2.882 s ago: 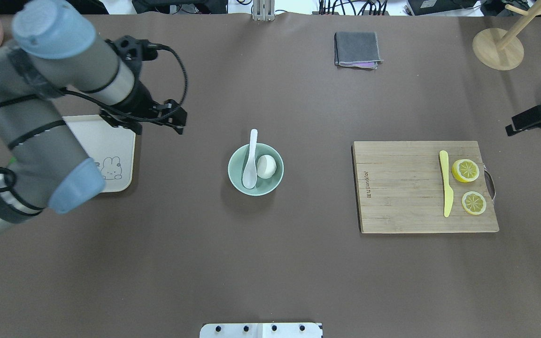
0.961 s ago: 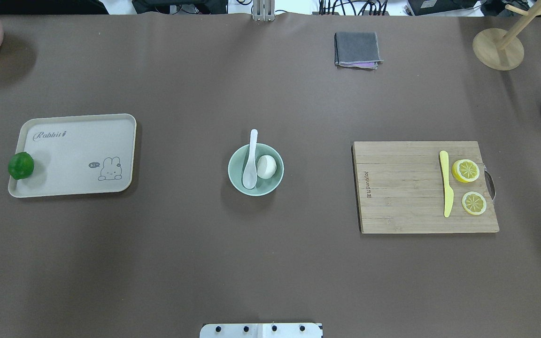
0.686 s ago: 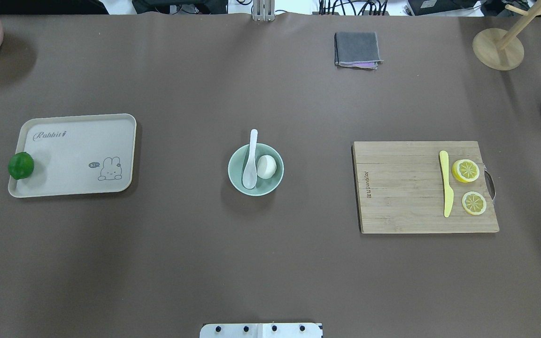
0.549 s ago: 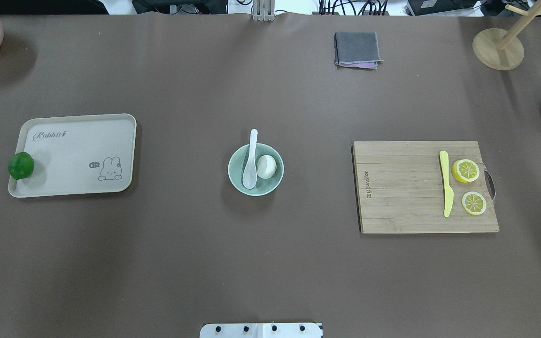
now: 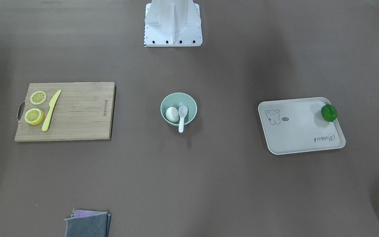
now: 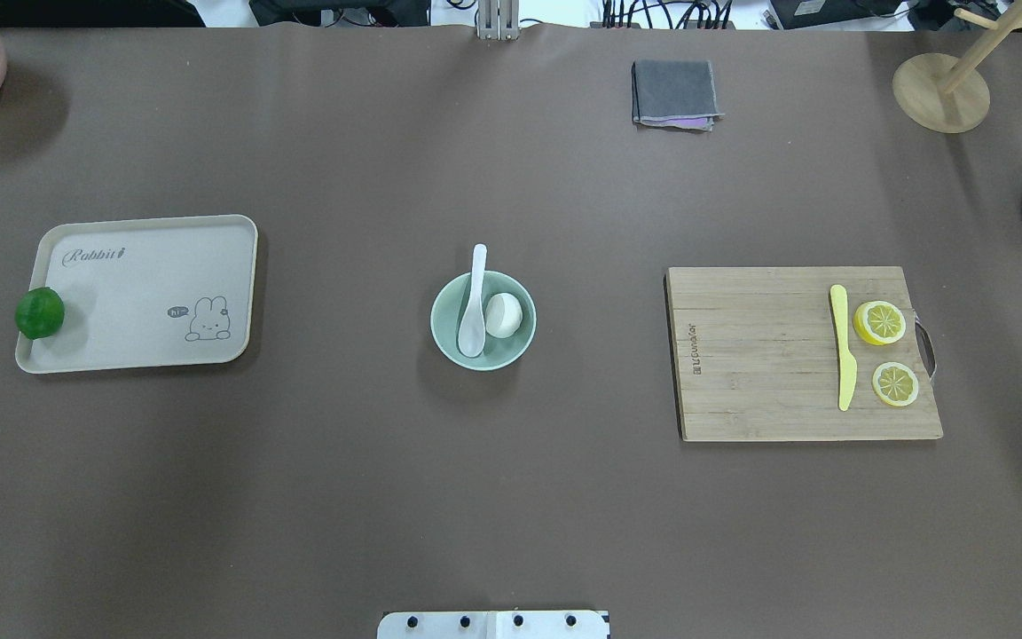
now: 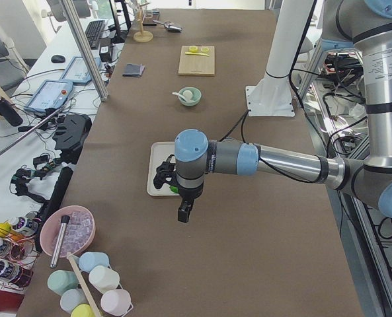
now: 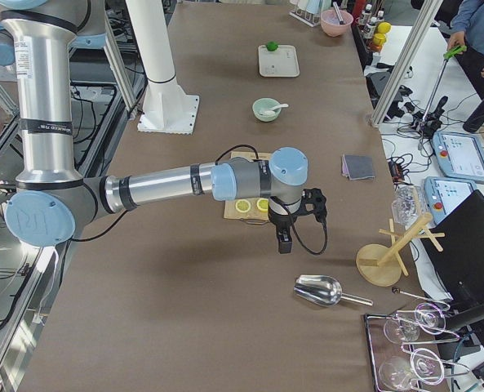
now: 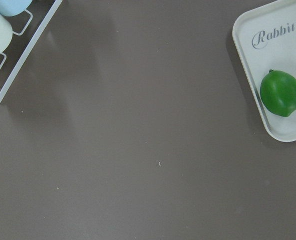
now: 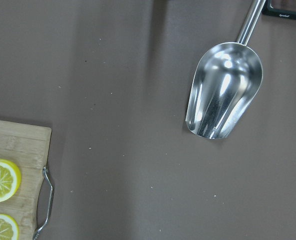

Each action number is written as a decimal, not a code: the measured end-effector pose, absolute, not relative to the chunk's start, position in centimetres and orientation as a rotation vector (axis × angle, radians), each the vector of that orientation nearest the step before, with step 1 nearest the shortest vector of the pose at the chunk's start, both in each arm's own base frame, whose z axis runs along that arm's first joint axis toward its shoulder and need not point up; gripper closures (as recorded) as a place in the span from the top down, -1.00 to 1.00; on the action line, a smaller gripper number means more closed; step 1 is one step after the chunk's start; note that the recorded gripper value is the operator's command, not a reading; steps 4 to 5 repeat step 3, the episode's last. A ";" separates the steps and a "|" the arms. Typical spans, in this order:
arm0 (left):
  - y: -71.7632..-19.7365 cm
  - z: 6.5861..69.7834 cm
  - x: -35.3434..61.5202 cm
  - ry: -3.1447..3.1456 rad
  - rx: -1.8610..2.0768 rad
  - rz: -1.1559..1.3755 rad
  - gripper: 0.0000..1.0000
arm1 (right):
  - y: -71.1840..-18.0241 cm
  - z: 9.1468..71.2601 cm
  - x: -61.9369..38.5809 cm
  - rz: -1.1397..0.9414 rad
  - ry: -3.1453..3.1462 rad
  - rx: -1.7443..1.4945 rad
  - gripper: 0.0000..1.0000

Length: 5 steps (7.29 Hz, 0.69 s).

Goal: Put spoon and bun in bowl

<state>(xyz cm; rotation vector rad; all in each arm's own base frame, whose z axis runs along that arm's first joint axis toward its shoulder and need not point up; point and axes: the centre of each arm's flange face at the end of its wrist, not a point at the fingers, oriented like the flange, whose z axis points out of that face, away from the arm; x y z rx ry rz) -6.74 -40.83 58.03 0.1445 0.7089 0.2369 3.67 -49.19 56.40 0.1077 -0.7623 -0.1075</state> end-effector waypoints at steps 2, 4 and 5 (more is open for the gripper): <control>-40.9 58.1 -6.7 0.709 0.143 0.237 0.96 | -49.2 56.5 3.6 -0.107 -0.775 0.104 1.00; -40.9 58.0 -6.7 0.709 0.145 0.238 0.96 | -49.2 56.5 3.6 -0.107 -0.776 0.103 1.00; -40.9 58.0 -6.7 0.709 0.145 0.238 0.96 | -49.2 56.5 3.6 -0.107 -0.776 0.103 1.00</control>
